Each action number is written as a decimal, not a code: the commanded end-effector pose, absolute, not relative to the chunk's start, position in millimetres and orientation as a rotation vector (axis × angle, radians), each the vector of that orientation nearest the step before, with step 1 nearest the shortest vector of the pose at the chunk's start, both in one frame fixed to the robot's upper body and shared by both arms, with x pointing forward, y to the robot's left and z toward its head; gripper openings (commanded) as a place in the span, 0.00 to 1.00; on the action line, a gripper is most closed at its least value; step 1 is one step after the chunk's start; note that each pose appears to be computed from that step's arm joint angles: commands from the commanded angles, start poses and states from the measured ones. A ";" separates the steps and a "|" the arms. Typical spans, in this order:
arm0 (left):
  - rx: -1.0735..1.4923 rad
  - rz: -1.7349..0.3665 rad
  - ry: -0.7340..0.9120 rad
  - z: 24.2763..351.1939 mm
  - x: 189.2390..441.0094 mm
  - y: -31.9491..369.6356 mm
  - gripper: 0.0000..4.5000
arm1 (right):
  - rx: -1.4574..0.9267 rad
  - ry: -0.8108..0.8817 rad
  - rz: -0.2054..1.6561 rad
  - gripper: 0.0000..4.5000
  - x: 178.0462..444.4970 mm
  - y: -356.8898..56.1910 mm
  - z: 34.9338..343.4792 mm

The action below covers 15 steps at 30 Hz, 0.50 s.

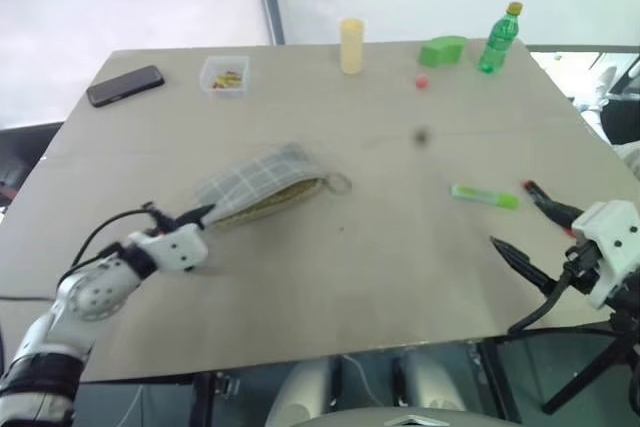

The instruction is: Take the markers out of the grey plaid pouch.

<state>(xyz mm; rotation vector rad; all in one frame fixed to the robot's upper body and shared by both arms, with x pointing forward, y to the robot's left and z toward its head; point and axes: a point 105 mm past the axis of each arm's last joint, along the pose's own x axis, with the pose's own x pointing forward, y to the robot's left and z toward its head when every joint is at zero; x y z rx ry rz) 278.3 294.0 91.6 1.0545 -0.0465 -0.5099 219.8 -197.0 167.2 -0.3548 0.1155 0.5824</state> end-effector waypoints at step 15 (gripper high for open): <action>0.206 -0.689 0.152 121.0 186.7 284.8 0.42 | -0.444 0.281 0.605 1.00 196.3 -245.7 142.7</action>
